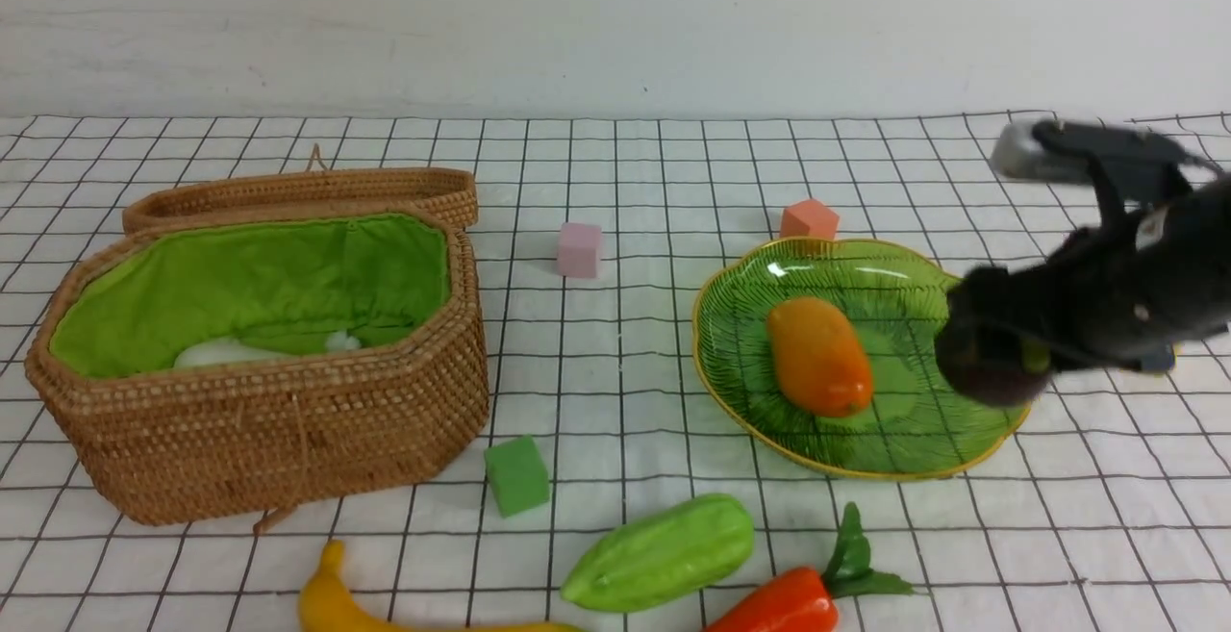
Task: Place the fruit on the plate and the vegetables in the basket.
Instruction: Use the right arm to grab a mangosteen and put it into the right plate, then take a chayote with your right arm and place it on the basket on the left.
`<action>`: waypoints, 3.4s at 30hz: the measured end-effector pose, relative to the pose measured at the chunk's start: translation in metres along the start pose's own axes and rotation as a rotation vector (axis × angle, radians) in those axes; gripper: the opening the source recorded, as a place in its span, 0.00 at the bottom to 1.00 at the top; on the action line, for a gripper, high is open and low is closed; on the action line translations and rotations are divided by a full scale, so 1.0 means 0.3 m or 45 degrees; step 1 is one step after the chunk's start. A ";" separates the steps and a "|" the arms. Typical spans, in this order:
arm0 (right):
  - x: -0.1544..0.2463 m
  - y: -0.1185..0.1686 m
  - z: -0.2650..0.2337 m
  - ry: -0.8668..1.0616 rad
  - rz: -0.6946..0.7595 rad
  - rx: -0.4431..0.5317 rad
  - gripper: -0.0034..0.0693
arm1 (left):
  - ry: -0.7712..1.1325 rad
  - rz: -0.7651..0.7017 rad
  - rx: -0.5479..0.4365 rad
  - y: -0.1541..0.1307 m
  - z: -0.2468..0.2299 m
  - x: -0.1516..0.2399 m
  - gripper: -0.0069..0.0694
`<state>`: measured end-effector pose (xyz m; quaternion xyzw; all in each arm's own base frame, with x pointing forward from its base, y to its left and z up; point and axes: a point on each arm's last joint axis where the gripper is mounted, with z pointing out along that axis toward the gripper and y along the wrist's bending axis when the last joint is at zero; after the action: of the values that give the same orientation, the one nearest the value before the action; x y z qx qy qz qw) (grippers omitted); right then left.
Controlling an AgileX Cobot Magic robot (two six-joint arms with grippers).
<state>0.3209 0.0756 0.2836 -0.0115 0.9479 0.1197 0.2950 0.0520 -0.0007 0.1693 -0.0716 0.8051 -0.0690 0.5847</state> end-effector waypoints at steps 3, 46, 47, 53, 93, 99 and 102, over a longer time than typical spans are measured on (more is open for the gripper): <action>-0.080 -0.006 0.051 -0.062 0.013 0.005 0.86 | 0.000 0.000 0.000 0.000 0.000 0.000 0.40; 0.046 0.499 0.045 0.392 -1.620 -0.731 0.81 | 0.000 0.000 0.000 0.000 0.000 0.000 0.40; 0.050 0.505 0.043 0.391 -1.639 -0.739 0.81 | 0.000 0.000 0.000 0.000 0.000 0.000 0.40; 0.160 0.596 0.173 0.522 -1.930 -0.709 0.81 | 0.000 0.000 0.000 0.000 0.000 0.000 0.40; -0.201 0.960 0.188 -0.650 -1.090 -1.034 0.68 | 0.000 0.000 0.000 0.000 0.000 0.000 0.40; -0.134 0.970 0.416 -0.593 -1.014 -0.924 0.68 | 0.000 0.000 0.000 0.000 0.000 0.000 0.40; -0.119 0.968 0.441 -0.549 -0.997 -0.923 0.68 | 0.000 0.000 0.000 0.000 0.000 0.000 0.40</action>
<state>0.3972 0.3868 0.2622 -0.4371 0.6899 0.3183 0.4813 0.0520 -0.0007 0.1693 -0.0716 0.8051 -0.0690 0.5847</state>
